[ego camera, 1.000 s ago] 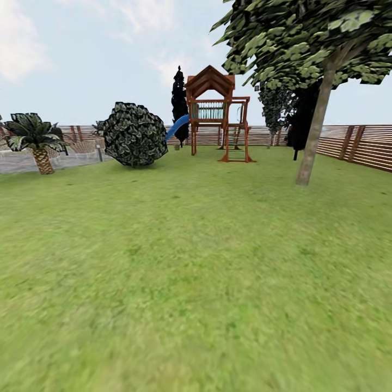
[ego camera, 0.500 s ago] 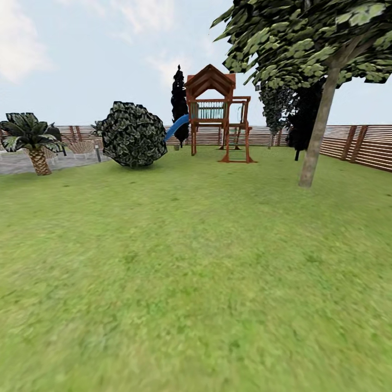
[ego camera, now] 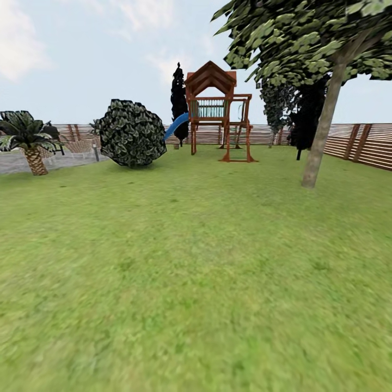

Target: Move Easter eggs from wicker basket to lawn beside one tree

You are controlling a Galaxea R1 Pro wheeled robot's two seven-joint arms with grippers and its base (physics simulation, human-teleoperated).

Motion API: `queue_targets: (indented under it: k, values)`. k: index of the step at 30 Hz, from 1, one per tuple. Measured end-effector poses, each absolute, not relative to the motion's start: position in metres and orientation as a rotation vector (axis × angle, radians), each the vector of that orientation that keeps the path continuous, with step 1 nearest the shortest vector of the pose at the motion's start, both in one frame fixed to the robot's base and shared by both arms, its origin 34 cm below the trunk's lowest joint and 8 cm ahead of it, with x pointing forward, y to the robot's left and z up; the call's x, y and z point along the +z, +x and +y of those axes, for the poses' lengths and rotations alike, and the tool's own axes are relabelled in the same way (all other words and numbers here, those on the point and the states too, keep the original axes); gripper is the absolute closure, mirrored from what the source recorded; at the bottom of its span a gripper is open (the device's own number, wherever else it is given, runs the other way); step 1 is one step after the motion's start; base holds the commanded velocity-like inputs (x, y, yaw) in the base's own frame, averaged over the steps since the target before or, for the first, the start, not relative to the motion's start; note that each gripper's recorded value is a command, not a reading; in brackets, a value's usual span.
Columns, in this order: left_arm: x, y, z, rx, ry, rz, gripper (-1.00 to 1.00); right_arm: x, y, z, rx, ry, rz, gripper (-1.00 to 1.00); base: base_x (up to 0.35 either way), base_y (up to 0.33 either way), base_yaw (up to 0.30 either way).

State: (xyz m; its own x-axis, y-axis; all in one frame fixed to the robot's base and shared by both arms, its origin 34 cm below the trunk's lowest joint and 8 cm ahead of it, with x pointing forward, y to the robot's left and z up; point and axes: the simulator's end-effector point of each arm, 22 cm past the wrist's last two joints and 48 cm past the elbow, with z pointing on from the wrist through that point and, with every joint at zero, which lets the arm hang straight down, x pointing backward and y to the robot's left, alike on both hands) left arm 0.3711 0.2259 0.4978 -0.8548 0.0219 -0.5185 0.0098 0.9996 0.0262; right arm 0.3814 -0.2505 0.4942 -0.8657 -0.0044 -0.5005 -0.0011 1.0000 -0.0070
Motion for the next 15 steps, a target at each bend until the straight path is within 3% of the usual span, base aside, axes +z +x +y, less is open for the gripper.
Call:
queue_targets:
  k: [15]
  values:
    - [0.4975, 0.3707, 0.2260, 0.031, 0.023, 2.597, -1.00, 0.4932, 0.3798, -0.2514, -0.010, -0.006, 2.622, -1.00, 0.335, 0.000, 0.000]
